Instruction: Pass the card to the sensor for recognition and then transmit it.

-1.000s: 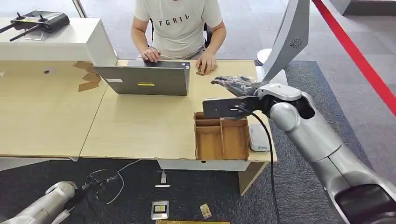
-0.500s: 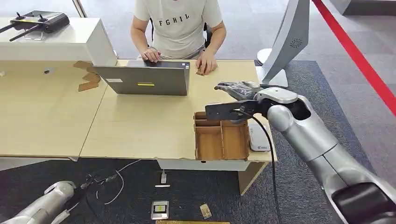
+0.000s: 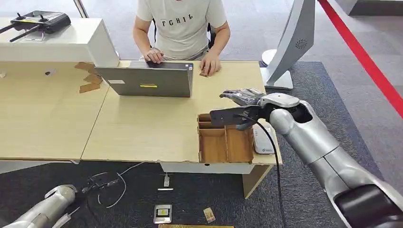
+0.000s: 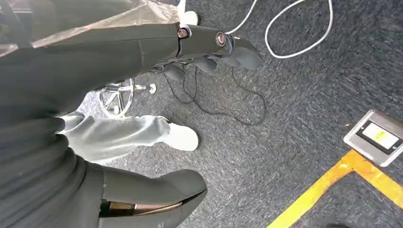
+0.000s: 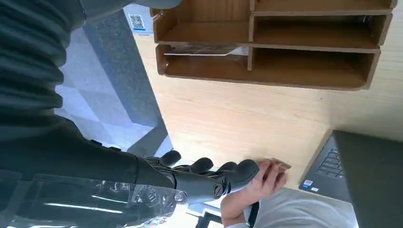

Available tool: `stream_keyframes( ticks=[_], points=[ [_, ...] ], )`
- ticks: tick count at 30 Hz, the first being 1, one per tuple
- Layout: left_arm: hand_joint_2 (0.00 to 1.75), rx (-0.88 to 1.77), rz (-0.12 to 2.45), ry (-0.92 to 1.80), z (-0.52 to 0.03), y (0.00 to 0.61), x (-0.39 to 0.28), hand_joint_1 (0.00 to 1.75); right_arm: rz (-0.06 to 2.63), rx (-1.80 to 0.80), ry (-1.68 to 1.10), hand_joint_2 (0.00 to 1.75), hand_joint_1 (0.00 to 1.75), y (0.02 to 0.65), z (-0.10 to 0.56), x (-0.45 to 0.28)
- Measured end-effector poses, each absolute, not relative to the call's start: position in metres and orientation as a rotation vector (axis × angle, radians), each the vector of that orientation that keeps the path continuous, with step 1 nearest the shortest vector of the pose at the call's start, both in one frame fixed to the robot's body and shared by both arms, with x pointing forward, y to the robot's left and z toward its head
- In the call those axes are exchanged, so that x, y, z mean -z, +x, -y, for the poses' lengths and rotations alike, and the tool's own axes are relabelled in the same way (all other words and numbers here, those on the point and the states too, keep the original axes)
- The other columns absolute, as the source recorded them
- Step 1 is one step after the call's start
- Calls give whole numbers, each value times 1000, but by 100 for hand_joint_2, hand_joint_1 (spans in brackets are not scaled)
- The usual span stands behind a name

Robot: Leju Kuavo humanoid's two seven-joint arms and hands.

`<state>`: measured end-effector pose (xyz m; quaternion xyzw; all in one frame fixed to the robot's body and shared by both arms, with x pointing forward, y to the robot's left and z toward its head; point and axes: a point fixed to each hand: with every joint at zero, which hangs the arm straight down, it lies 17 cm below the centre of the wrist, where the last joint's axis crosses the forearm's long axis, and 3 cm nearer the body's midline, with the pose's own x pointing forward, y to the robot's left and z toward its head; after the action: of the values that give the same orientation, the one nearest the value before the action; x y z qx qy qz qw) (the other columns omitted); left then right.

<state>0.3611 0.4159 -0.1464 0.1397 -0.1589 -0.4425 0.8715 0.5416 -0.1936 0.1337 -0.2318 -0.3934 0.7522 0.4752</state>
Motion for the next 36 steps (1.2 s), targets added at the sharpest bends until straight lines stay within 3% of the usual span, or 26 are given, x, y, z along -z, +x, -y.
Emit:
stream_keyframes(
  ticks=[36],
  points=[
    [175,936,330,301,-419,359,148,0,871,-1794,-583,175,0,553,227,-96]
  ],
)
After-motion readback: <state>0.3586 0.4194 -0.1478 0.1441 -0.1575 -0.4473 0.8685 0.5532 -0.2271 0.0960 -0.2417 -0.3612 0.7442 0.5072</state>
